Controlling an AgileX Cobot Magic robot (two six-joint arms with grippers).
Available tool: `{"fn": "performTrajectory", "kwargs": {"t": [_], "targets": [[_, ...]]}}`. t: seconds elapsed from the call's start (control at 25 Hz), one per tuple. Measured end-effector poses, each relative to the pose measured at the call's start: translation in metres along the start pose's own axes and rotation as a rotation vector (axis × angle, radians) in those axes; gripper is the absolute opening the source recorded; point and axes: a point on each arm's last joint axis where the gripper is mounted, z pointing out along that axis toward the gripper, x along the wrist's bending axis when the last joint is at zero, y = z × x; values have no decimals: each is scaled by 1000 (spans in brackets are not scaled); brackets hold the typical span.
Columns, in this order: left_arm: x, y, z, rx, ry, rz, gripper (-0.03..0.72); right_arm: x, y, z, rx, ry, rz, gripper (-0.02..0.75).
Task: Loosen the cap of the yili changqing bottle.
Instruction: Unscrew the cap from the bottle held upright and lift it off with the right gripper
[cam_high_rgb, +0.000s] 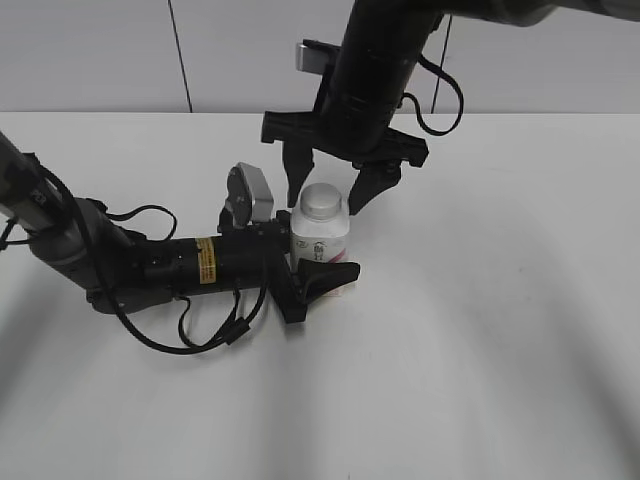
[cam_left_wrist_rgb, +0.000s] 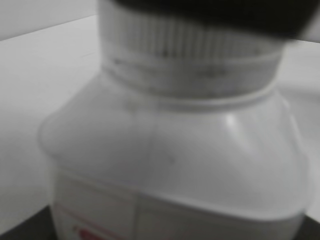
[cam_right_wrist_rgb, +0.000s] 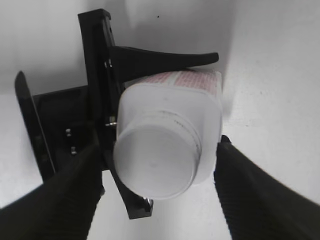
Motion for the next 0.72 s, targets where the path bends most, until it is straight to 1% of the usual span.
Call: {"fn": "performTrajectory", "kwargs": {"t": [0.12, 0.36, 0.72], "targets": [[0, 0, 0, 0, 0, 0, 454, 1, 1, -2, -9, -1, -5, 540], [0, 0, 0, 0, 0, 0, 454, 1, 0, -3, 3, -6, -6, 458], [0, 0, 0, 0, 0, 0, 454, 1, 0, -3, 7, -8, -6, 448]]}}
